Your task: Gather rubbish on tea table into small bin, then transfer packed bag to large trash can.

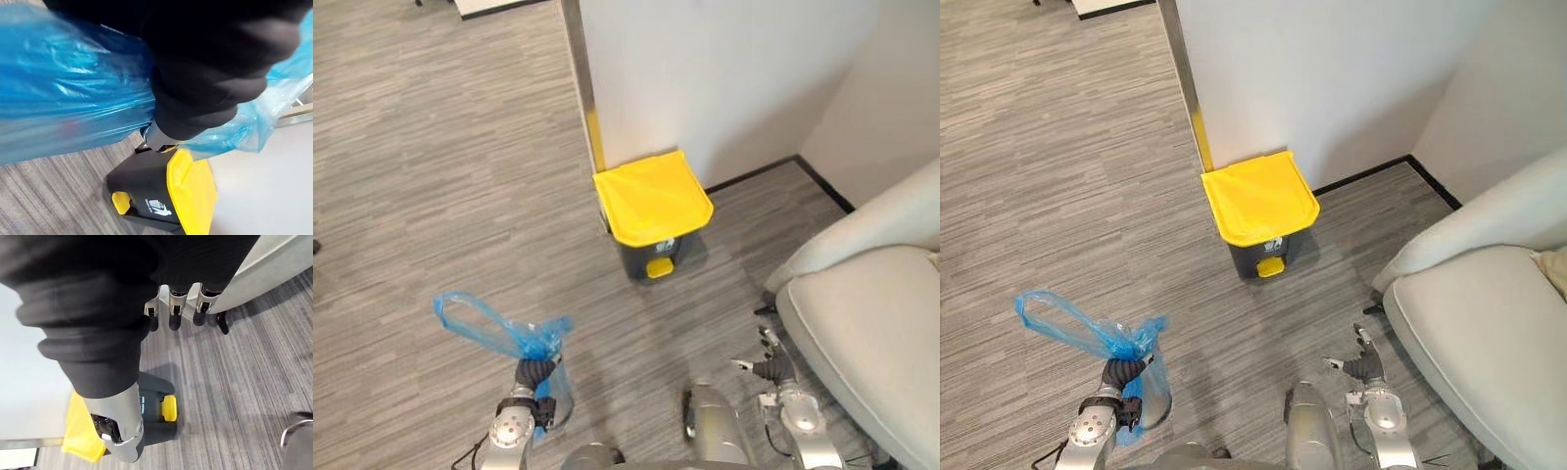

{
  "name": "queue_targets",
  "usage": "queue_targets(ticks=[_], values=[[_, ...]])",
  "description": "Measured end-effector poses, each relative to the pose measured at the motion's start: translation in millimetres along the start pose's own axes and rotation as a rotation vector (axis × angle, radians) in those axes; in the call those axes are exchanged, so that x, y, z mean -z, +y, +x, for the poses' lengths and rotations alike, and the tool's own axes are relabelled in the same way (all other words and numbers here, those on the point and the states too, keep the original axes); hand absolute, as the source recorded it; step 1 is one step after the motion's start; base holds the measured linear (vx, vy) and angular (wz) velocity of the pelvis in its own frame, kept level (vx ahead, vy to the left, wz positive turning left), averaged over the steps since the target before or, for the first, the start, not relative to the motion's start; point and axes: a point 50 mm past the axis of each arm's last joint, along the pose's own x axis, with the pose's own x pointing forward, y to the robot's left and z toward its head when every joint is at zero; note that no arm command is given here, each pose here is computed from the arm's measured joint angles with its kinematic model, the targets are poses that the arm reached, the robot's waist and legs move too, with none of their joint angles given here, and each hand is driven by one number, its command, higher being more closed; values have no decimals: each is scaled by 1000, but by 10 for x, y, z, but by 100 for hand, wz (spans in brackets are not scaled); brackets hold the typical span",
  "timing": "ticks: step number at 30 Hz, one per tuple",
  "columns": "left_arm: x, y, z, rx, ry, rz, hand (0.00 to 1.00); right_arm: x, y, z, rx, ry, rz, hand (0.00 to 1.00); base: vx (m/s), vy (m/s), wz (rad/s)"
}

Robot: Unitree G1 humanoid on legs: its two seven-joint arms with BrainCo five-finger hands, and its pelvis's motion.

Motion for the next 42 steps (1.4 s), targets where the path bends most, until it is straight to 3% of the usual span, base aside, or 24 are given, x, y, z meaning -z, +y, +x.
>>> queue_targets(ticks=[6,9,23,42], values=[[-110,-184,-27,34,-46,-49,100,-226,-4,-24,49,-107,54,0,437,-52,-14],[-66,-231,-61,62,-30,-44,100,-94,-32,-37,61,-51,54,0,334,182,-19],[88,38,-62,42,30,53,100,85,88,-3,41,52,70,0,234,57,-2],[116,-9,-69,40,42,34,100,267,-84,-33,119,129,72,0,85,22,-5]])
